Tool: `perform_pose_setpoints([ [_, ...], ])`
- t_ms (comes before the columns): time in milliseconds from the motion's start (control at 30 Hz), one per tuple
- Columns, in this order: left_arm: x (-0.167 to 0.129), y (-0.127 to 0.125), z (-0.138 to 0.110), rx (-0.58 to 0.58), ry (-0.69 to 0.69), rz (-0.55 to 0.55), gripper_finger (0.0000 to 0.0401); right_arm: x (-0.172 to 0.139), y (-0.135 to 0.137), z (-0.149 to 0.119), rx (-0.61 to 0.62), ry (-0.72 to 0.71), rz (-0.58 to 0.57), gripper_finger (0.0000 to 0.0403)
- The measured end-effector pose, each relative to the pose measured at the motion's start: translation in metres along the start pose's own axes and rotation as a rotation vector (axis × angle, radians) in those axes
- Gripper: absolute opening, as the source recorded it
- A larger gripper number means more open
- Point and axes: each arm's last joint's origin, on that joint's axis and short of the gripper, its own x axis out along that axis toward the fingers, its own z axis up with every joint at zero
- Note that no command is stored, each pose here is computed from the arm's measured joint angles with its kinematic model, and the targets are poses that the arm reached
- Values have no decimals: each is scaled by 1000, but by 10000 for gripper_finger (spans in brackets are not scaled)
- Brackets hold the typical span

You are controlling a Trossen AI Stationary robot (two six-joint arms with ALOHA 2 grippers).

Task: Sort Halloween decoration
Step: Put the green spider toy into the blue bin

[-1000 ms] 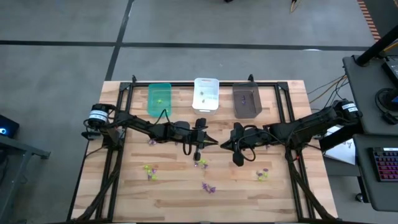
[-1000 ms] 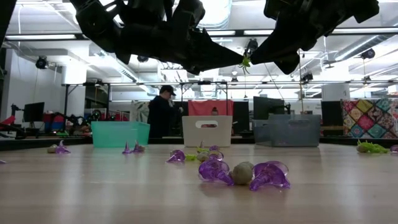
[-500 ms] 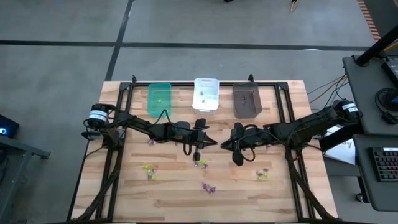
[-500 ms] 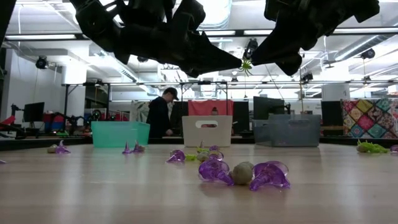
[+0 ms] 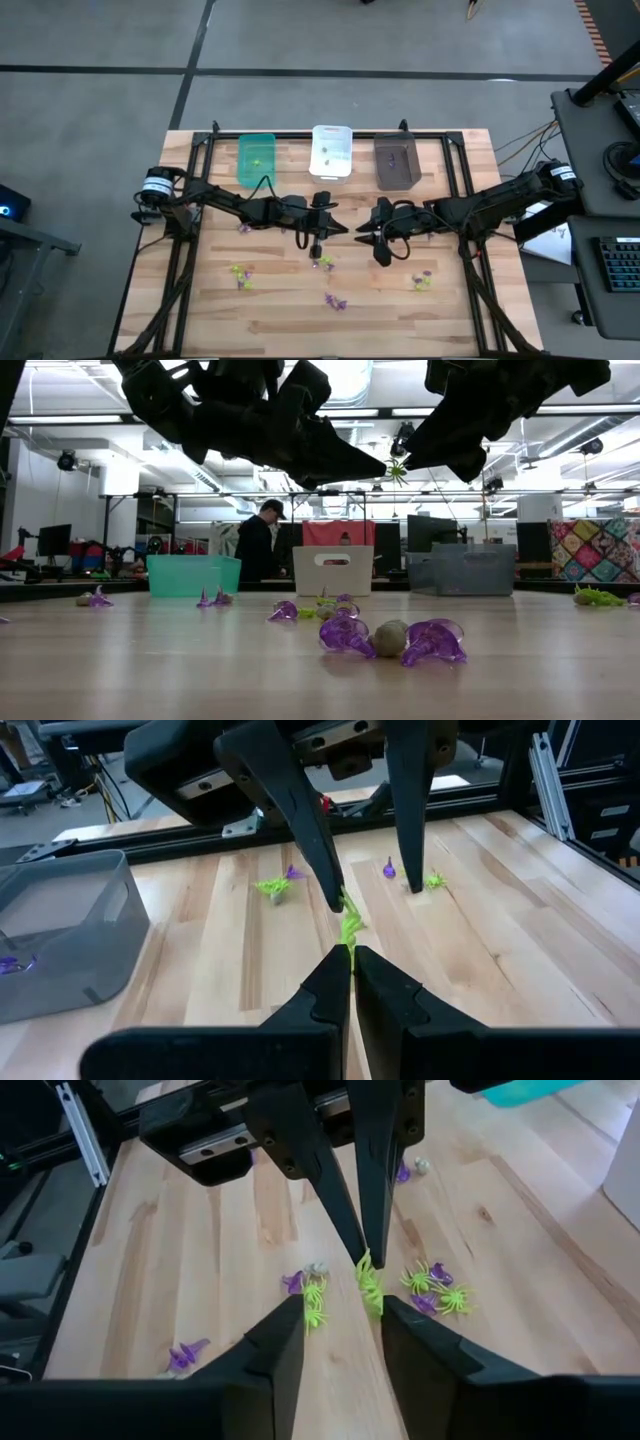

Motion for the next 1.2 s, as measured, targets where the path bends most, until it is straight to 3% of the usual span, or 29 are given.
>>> perform_pose_setpoints([
  [333, 0, 0, 2, -9, -22, -4, 0, 0, -1, 0, -20, -8, -38, 116],
  [800, 1, 0, 6, -18, -44, -24, 0, 2, -3, -1, -127, -17, -80, 51],
  [1200, 1, 0, 6, -20, -45, -23, 0, 2, -2, -1, -138, -17, -76, 10],
])
